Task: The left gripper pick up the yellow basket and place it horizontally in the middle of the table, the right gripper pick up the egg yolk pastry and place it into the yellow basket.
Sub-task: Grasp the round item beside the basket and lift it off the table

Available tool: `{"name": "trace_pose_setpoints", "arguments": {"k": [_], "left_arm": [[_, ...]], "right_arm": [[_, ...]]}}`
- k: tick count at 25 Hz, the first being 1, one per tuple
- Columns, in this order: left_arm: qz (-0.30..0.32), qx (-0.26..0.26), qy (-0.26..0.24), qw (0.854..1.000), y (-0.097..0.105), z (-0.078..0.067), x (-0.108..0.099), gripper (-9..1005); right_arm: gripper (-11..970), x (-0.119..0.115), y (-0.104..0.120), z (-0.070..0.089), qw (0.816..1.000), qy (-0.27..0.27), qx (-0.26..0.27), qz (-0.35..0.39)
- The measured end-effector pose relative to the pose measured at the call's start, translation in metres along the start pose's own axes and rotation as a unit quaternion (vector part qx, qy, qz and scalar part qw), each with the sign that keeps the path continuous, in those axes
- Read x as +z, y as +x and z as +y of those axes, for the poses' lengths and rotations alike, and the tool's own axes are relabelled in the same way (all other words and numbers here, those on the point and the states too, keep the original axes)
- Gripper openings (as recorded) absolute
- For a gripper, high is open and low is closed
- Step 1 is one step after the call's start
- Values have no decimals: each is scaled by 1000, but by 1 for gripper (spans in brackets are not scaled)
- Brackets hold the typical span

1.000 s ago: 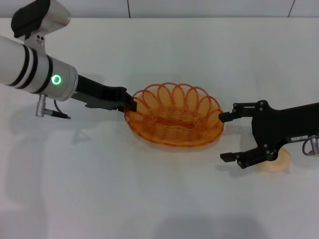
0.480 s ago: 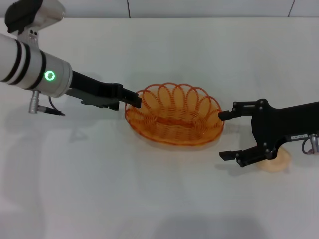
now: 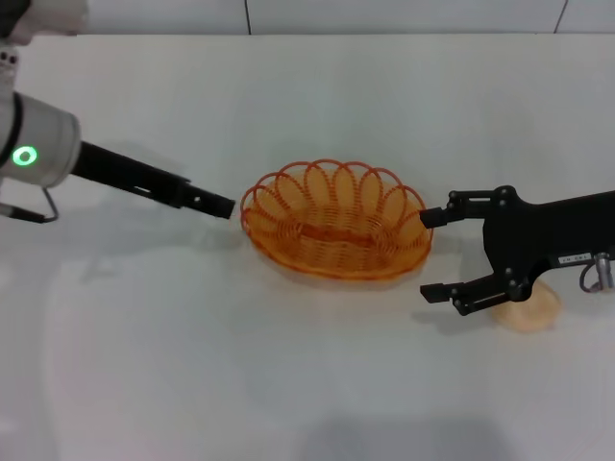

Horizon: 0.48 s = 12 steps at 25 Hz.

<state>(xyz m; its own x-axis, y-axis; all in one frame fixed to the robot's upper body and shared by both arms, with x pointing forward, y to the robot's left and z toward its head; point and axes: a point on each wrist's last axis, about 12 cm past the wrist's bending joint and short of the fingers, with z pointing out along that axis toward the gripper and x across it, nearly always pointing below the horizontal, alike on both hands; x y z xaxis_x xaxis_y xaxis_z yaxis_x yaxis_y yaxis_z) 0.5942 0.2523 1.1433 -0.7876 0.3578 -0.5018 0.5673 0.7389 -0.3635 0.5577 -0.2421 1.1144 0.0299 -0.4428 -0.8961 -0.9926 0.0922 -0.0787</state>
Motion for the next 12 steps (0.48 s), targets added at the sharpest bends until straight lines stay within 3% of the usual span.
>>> {"name": "trace_pose_setpoints", "arguments": {"k": [8,12], "left_arm": [[-2,168,-22,986,41,14,-7,851],[-20,218,-25,975,55,16,-5,850]], "right_arm": [[869,-1,0,-1,1000,3,24,1],[869,-2,-1,-1,999,4,37,2]]}}
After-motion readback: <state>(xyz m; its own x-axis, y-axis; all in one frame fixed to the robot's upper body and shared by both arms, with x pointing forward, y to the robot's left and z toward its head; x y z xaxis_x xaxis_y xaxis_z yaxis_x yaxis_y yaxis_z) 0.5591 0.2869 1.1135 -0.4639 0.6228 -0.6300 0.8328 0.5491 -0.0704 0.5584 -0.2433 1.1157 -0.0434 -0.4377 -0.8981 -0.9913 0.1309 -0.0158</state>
